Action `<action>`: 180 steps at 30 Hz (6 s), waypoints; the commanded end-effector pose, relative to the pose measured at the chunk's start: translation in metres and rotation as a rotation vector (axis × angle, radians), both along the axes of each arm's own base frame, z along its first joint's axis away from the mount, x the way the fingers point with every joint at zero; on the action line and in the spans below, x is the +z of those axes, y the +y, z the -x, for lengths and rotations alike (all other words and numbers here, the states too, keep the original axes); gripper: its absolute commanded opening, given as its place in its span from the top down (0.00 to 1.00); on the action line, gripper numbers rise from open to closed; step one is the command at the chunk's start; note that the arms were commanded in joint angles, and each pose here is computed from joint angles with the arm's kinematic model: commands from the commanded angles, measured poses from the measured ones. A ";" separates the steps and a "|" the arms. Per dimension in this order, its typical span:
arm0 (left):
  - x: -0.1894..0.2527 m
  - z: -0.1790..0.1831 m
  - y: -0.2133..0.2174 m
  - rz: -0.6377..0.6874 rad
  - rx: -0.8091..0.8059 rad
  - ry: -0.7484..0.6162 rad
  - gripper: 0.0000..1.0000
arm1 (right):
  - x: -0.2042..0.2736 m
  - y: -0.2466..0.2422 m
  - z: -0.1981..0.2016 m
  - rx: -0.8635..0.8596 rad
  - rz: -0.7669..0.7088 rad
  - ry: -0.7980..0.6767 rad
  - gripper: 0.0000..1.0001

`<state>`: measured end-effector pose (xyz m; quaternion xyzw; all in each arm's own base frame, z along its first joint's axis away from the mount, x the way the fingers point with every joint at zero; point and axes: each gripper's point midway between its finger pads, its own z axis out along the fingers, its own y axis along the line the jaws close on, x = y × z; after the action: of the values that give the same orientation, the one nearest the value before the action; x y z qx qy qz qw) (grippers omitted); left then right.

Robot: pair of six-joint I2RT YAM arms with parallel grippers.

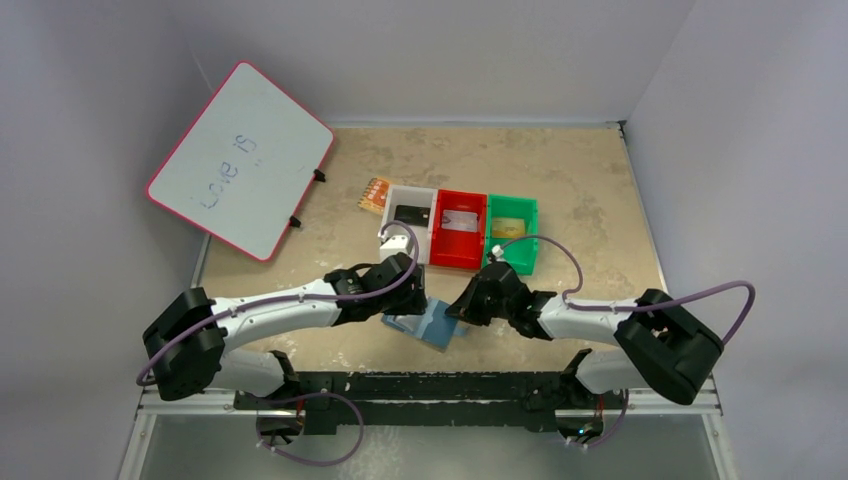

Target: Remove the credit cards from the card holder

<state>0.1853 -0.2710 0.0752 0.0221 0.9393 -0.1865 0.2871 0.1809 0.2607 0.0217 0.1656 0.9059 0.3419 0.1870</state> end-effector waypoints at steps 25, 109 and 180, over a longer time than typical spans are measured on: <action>0.002 -0.001 0.012 -0.012 0.037 -0.027 0.38 | 0.011 0.006 -0.009 0.018 0.006 -0.030 0.87; -0.002 -0.014 0.016 -0.060 0.020 -0.078 0.45 | 0.005 0.010 -0.014 0.124 0.075 -0.095 0.93; -0.016 0.008 -0.008 0.040 0.075 0.003 0.62 | 0.022 0.024 -0.013 0.312 -0.066 -0.103 0.64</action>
<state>0.1600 -0.2715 0.0347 -0.0212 0.9471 -0.1968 0.2526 0.1996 0.2859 0.0327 0.0088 0.9072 0.3861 0.1670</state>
